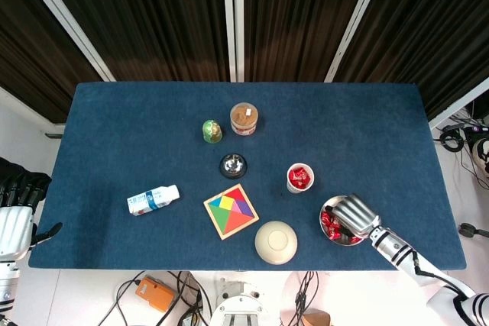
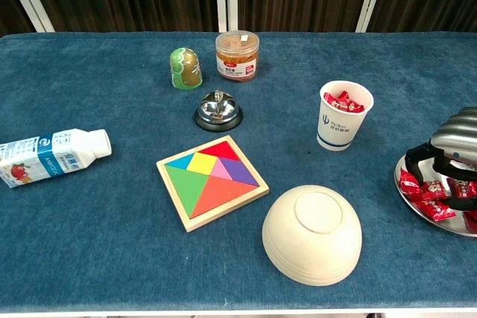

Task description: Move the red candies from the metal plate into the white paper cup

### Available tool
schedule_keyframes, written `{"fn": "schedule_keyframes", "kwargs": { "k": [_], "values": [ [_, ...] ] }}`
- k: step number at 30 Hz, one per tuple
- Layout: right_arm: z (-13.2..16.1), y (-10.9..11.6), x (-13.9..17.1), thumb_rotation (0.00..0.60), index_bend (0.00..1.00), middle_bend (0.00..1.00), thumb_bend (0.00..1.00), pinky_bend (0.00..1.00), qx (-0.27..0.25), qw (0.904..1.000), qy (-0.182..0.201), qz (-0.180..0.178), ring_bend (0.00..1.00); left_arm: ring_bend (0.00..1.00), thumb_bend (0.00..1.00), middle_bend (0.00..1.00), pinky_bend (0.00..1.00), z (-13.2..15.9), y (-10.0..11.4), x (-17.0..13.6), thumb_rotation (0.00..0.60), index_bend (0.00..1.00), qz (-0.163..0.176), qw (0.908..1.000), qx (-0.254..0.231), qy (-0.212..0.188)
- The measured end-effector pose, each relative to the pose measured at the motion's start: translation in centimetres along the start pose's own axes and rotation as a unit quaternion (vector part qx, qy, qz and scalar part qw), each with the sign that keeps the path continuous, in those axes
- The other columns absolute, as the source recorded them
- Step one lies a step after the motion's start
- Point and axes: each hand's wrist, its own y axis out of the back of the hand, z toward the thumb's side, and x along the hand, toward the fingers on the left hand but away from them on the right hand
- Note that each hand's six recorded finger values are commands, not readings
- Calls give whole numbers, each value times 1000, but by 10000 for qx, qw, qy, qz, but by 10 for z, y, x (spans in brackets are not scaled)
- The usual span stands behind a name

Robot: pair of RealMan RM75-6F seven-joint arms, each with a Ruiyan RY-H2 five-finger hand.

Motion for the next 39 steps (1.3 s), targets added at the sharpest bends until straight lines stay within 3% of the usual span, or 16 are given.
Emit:
{"fn": "schedule_keyframes", "kwargs": {
  "k": [4, 12, 18, 23, 32, 39],
  "values": [
    [-1, 0, -1, 600, 633, 936, 570, 1000, -32, 10000, -31, -19, 1000, 37, 0, 154, 0, -1, 0, 0, 600, 171, 7, 10000, -9, 13],
    [-9, 20, 5, 600, 649, 936, 579, 1000, -71, 9992, -151, -352, 1000, 37, 0, 154, 0, 0, 0, 0, 600, 171, 17, 10000, -19, -8],
    [-17, 69, 1, 600, 649, 936, 579, 1000, -183, 9942, -241, -1027, 1000, 37, 0, 154, 0, 1, 0, 1, 600, 171, 34, 10000, -33, -33],
    [-19, 106, -21, 600, 645, 936, 579, 1000, -243, 9898, -251, -1380, 1000, 37, 0, 154, 0, 2, 0, 0, 600, 171, 34, 10000, -38, -30],
    [1, 120, -73, 600, 593, 936, 579, 1000, -467, 9912, -128, -1233, 1000, 37, 0, 154, 0, 1, 3, -1, 600, 171, 36, 10000, 18, 2],
    [7, 118, -87, 600, 482, 936, 553, 1000, -417, 9925, -87, -1146, 1000, 37, 0, 154, 0, 0, 3, -2, 600, 171, 26, 10000, 35, 24]
  ]
}}
